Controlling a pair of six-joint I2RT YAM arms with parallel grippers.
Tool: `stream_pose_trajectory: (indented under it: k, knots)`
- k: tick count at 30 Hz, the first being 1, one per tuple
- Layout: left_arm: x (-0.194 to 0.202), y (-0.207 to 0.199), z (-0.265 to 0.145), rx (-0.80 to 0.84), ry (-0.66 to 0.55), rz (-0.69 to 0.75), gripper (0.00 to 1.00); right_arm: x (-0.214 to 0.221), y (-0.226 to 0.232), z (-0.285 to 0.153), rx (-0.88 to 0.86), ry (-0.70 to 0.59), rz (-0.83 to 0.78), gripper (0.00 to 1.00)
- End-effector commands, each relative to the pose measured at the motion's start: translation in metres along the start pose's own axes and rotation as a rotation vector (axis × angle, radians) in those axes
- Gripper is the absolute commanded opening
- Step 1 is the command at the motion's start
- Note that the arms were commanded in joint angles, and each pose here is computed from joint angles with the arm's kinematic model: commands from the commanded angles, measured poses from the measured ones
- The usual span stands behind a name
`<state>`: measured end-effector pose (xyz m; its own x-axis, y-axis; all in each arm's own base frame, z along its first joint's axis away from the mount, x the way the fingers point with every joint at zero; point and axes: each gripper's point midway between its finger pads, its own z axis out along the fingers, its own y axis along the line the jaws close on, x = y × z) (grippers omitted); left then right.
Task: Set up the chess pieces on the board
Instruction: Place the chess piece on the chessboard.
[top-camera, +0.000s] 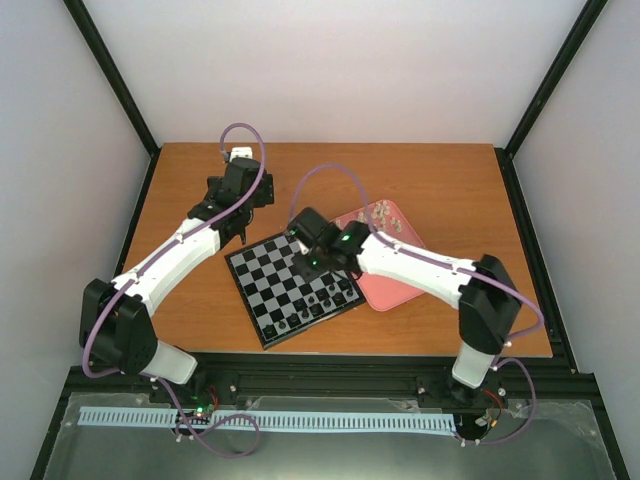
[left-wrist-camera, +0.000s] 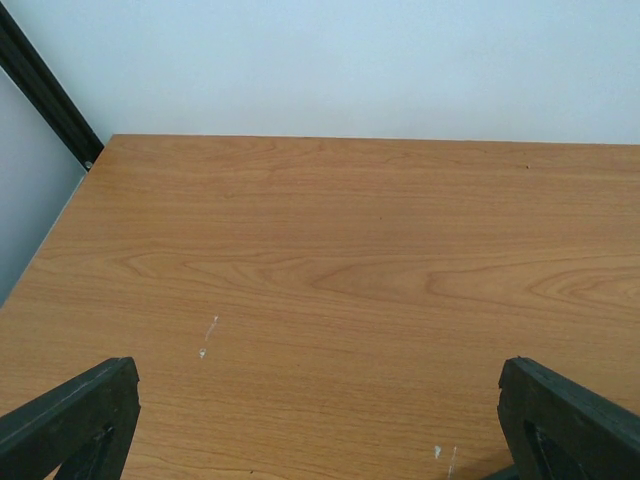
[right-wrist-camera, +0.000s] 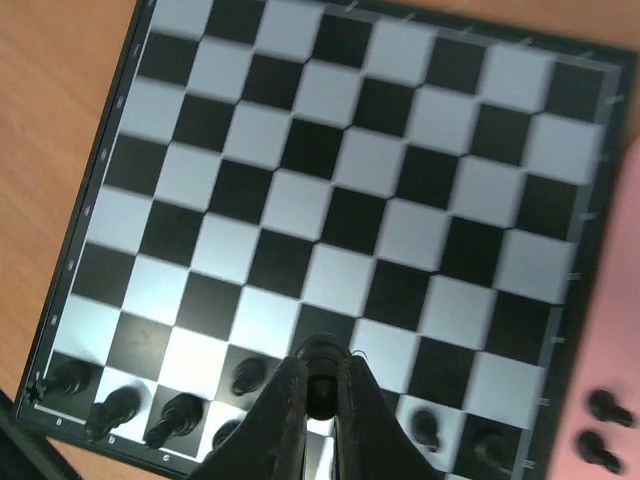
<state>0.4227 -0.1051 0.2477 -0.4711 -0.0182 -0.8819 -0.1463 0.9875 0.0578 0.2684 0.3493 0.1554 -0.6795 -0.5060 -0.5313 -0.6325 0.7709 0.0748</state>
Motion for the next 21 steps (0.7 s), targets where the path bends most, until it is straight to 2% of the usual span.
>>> stream_pose_trajectory:
  k: [1,7,21]
  knots:
    - [-0.015,0.001,-0.015,0.018,-0.048,-0.029,1.00,0.028,0.043,0.025,-0.068,0.118,-0.086,0.03]
    - [-0.013,0.001,-0.016,0.024,-0.046,-0.030,1.00,0.039,0.089,0.040,-0.114,0.176,-0.182,0.03]
    - [-0.015,0.003,-0.019,0.025,-0.054,-0.035,1.00,0.071,0.100,0.062,-0.117,0.294,-0.203,0.03]
